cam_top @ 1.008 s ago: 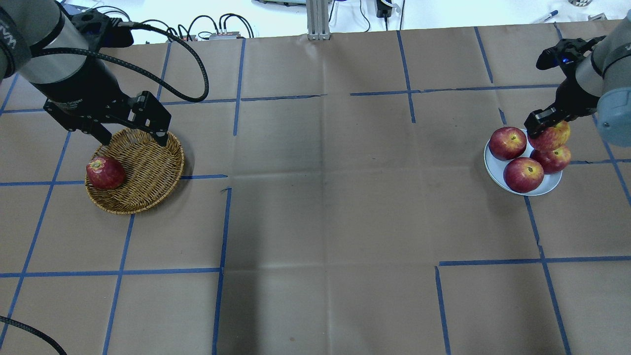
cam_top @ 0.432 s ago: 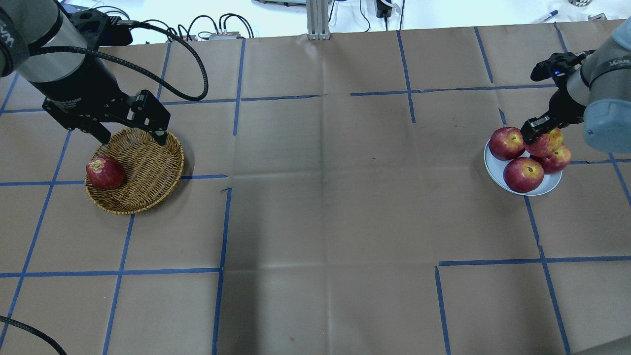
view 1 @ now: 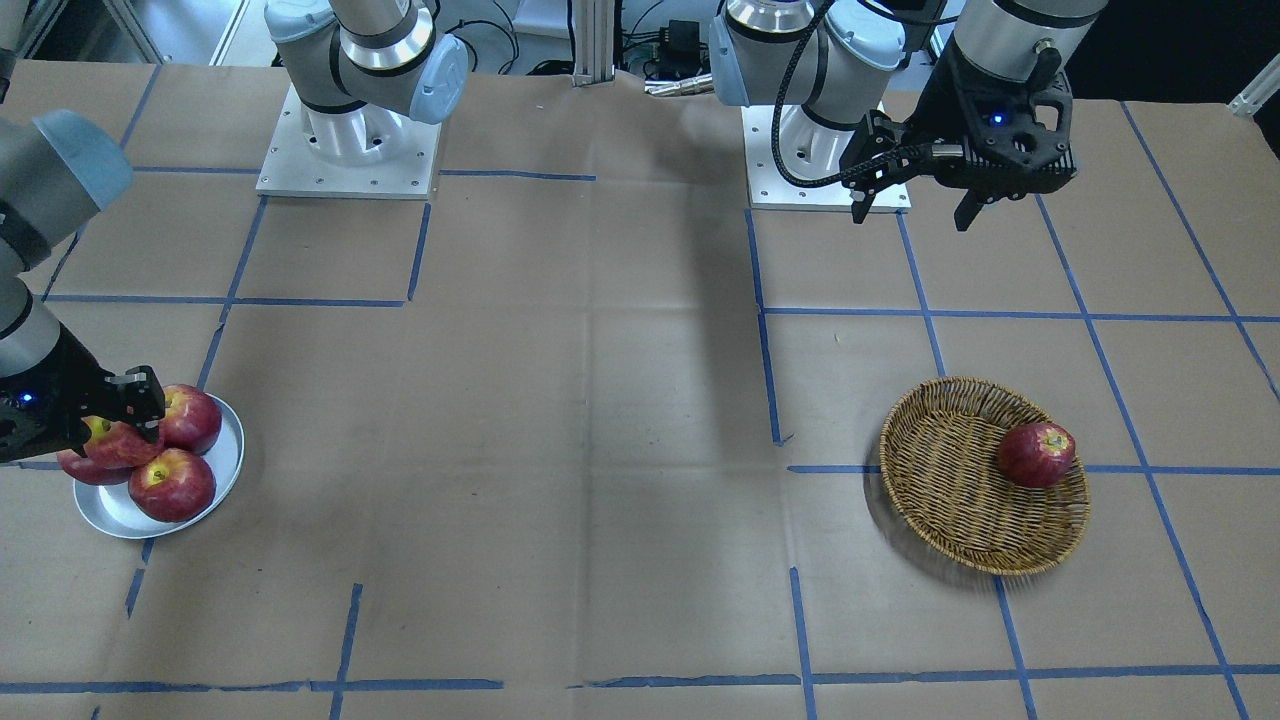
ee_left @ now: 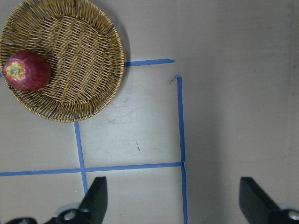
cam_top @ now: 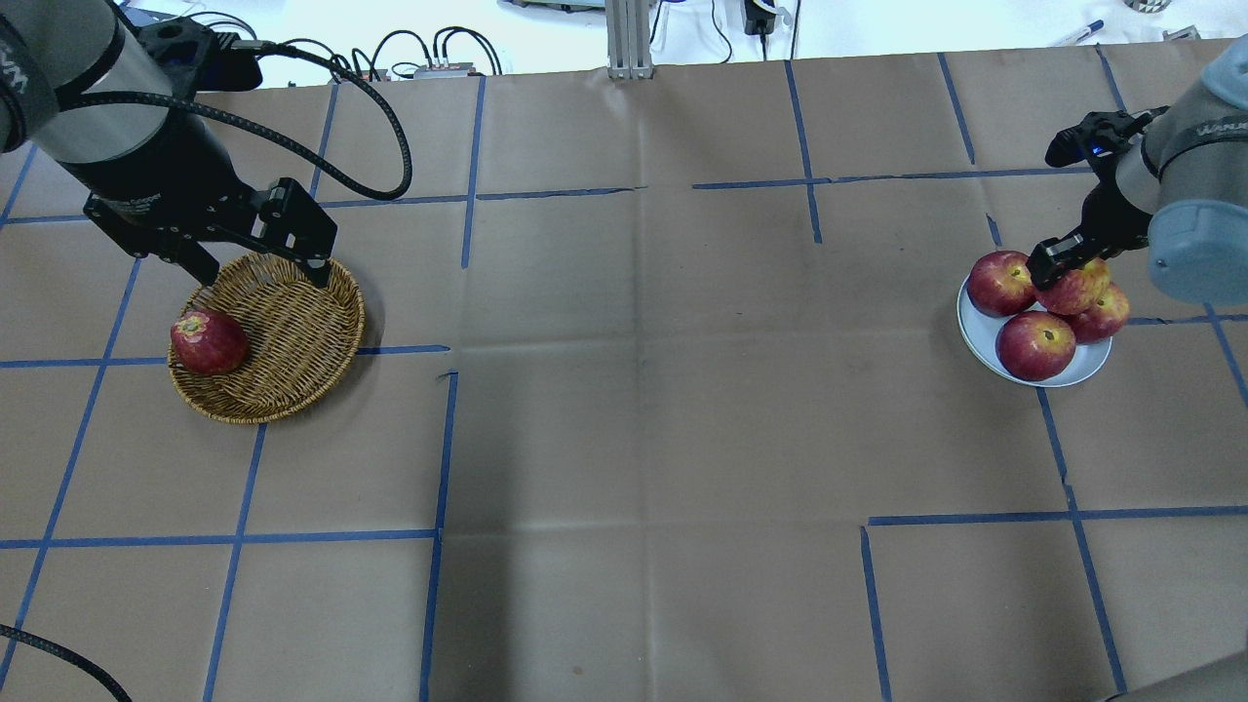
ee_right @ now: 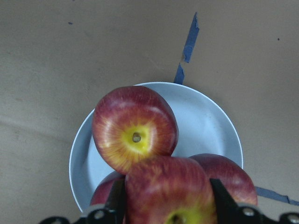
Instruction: Transfer apple from basket to plate
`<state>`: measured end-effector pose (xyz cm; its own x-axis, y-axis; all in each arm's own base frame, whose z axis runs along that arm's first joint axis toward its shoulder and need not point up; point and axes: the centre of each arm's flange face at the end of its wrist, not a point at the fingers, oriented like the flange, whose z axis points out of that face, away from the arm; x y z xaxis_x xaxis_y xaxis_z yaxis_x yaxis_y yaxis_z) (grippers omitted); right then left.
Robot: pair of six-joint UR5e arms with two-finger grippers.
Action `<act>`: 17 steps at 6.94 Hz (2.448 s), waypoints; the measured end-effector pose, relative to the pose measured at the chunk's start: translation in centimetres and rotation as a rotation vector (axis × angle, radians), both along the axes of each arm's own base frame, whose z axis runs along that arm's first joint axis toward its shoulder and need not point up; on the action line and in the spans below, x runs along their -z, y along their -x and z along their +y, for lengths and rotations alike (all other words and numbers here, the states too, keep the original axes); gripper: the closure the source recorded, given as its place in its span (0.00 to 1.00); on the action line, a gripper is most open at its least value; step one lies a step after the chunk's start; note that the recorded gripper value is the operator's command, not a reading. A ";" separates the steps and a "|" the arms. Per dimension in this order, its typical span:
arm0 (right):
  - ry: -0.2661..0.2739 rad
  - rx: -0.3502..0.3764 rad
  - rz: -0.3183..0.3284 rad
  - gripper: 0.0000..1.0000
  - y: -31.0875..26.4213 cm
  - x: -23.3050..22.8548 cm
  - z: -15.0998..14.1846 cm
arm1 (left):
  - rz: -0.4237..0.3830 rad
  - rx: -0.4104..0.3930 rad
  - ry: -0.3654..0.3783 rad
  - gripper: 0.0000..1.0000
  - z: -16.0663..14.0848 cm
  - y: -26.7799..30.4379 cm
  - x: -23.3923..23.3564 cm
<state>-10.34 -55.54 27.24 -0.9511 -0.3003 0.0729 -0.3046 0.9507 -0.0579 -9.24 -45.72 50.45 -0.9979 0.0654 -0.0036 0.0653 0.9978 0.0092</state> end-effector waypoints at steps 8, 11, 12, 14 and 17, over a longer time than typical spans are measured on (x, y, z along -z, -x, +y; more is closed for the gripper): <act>0.045 0.164 -0.019 0.00 -12.3 -16.5 5.4 | 0.000 0.000 -0.002 0.01 0.0 0.0 0.1; -0.008 0.276 -0.045 0.00 -21.6 -19.6 9.4 | 0.000 0.000 -0.003 0.01 0.1 0.0 0.2; -0.035 0.300 -0.044 0.00 -22.9 -20.6 10.2 | -0.001 0.000 -0.003 0.01 0.1 0.0 0.2; -0.091 0.311 -0.037 0.00 -23.5 -21.4 10.9 | 0.000 0.001 -0.004 0.01 0.1 0.0 0.2; -0.109 0.306 -0.034 0.00 -23.4 -21.5 11.0 | 0.000 0.003 -0.005 0.01 0.1 0.1 0.2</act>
